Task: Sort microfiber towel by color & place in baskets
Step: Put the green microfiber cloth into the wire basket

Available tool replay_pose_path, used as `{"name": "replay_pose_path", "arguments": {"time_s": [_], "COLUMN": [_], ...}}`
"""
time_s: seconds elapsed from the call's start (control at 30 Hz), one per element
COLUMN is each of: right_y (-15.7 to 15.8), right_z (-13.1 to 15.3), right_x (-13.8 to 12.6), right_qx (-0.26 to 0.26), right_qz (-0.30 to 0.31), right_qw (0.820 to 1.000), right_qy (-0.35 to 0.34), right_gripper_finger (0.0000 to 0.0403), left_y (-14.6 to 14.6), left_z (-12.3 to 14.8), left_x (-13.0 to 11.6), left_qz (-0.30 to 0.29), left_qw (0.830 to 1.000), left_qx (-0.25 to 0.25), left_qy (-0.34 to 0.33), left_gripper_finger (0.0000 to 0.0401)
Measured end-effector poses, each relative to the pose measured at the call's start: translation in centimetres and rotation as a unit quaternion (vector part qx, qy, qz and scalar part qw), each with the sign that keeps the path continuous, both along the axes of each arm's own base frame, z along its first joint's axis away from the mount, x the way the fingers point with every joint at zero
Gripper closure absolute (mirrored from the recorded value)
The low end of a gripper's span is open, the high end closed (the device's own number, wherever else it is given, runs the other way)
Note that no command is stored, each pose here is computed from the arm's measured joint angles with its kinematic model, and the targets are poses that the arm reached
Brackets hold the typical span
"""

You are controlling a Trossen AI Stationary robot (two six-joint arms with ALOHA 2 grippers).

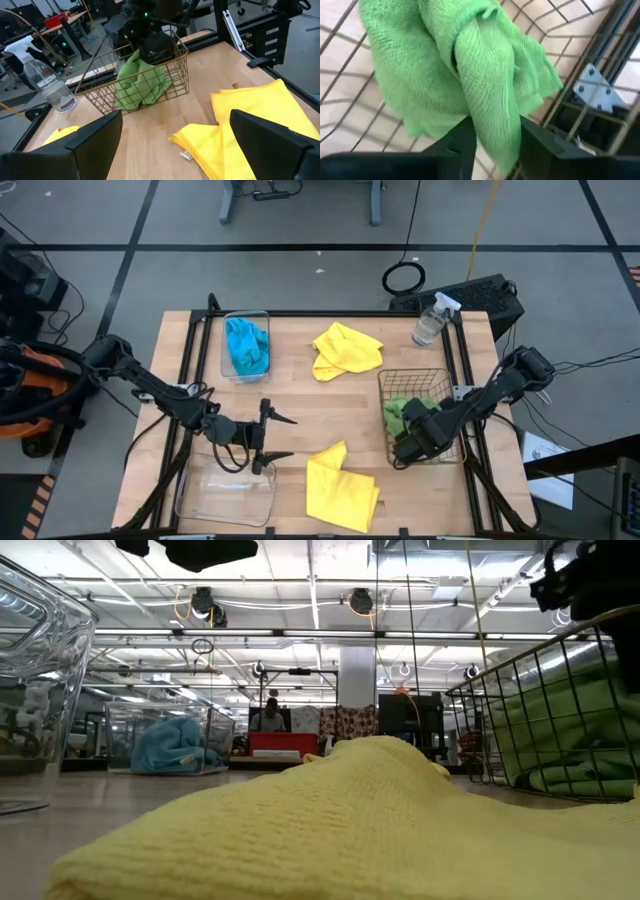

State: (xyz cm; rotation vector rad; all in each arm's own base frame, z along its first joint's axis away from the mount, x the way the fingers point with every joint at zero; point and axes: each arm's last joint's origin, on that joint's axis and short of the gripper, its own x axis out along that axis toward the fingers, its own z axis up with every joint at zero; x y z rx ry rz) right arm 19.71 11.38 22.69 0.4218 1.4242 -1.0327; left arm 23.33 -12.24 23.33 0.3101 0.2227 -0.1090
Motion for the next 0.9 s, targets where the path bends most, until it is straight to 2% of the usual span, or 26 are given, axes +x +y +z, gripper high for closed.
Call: {"name": "replay_pose_path", "arguments": {"time_s": [0.17, 0.33, 0.4, 0.5, 0.6, 0.7, 0.8, 0.9], "right_y": [0.7, 2.0, 2.4, 2.4, 1.6, 0.4, -0.4, -0.9], "right_z": [2.2, 4.7, 5.5, 5.9, 5.6, 4.3, 2.5, 0.4], "right_x": [0.5, 1.1, 1.3, 1.4, 1.5, 1.7, 2.1, 2.4], "right_qx": [0.032, 0.060, 0.053, 0.006, -0.059, -0.095, -0.086, -0.044], "right_qz": [-0.016, -0.023, -0.018, -0.004, 0.017, 0.014, 0.026, 0.032], "right_qw": [0.999, 0.996, 0.994, 0.991, 0.987, 0.985, 0.988, 0.992], "right_qy": [-0.007, -0.063, -0.095, -0.135, -0.151, -0.142, -0.124, -0.110], "right_gripper_finger": [0.0255, 0.0246, 0.0247, 0.0256, 0.0273, 0.0297, 0.0327, 0.0360], "left_y": [0.0, 0.0, 0.0, 0.0, 0.0, 0.0, 0.0, 0.0], "left_z": [0.0, 0.0, 0.0, 0.0, 0.1, 0.1, 0.1, 0.1], "left_x": [0.0, 0.0, 0.0, 0.0, 0.0, 0.0, 0.0, 0.0], "left_qz": [0.000, 0.000, 0.000, 0.000, -0.002, -0.003, -0.001, 0.000], "left_qw": [1.000, 1.000, 1.000, 1.000, 1.000, 1.000, 1.000, 1.000], "left_qx": [0.000, 0.001, 0.001, 0.003, 0.009, 0.010, 0.001, -0.001], "left_qy": [0.001, 0.002, 0.001, 0.001, -0.004, -0.005, -0.004, -0.004], "left_gripper_finger": [0.0027, 0.0027, 0.0027, 0.0027, 0.0027, 0.0027, 0.0027, 0.0027]}}
